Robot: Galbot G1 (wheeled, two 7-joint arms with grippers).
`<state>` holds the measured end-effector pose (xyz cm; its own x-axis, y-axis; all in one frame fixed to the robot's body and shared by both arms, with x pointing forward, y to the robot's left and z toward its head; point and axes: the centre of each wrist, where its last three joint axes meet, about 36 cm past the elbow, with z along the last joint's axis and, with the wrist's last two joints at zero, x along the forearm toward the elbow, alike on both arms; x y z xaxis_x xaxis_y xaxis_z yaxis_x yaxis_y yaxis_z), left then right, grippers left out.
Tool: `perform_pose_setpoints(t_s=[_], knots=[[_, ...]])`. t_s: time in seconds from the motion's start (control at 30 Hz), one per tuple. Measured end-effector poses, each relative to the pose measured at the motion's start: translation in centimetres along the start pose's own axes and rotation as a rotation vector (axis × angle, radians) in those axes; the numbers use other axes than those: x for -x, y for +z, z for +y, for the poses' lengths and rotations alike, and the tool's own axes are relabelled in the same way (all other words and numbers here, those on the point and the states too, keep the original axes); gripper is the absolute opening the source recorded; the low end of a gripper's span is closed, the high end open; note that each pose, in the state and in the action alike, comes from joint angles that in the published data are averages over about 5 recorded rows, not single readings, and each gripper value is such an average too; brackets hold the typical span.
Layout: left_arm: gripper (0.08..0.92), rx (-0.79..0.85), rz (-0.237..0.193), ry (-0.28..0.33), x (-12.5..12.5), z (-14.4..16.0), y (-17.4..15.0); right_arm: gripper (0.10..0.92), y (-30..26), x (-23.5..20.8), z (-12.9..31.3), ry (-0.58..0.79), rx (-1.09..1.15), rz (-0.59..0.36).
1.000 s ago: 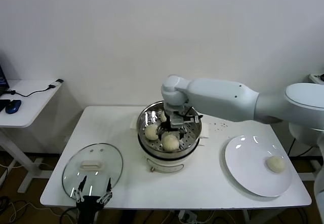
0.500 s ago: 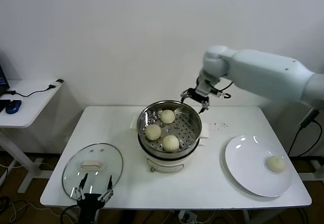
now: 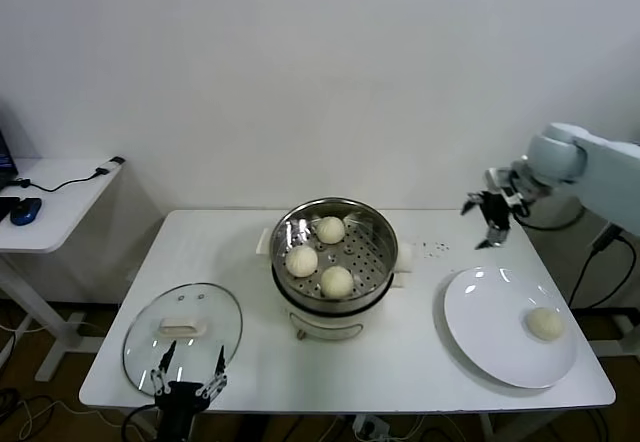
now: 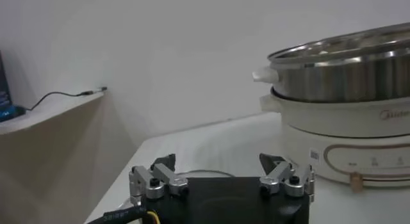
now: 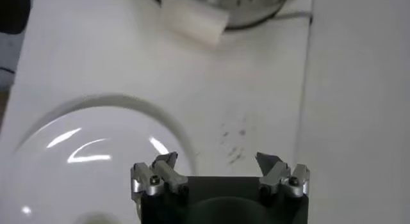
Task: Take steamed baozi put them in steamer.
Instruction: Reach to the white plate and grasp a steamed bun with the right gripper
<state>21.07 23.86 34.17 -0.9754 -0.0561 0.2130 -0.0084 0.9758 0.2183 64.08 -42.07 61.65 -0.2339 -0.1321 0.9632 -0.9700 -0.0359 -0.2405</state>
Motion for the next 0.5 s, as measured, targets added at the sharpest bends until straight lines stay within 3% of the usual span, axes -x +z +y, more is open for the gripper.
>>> perform_pose_setpoints(t_s=[0.5], knots=[[0.823, 0.014, 0.002, -0.009, -0.3, -0.2, -0.3, 0.823, 9.7, 7.0, 7.2, -0.126, 0.17, 0.139]])
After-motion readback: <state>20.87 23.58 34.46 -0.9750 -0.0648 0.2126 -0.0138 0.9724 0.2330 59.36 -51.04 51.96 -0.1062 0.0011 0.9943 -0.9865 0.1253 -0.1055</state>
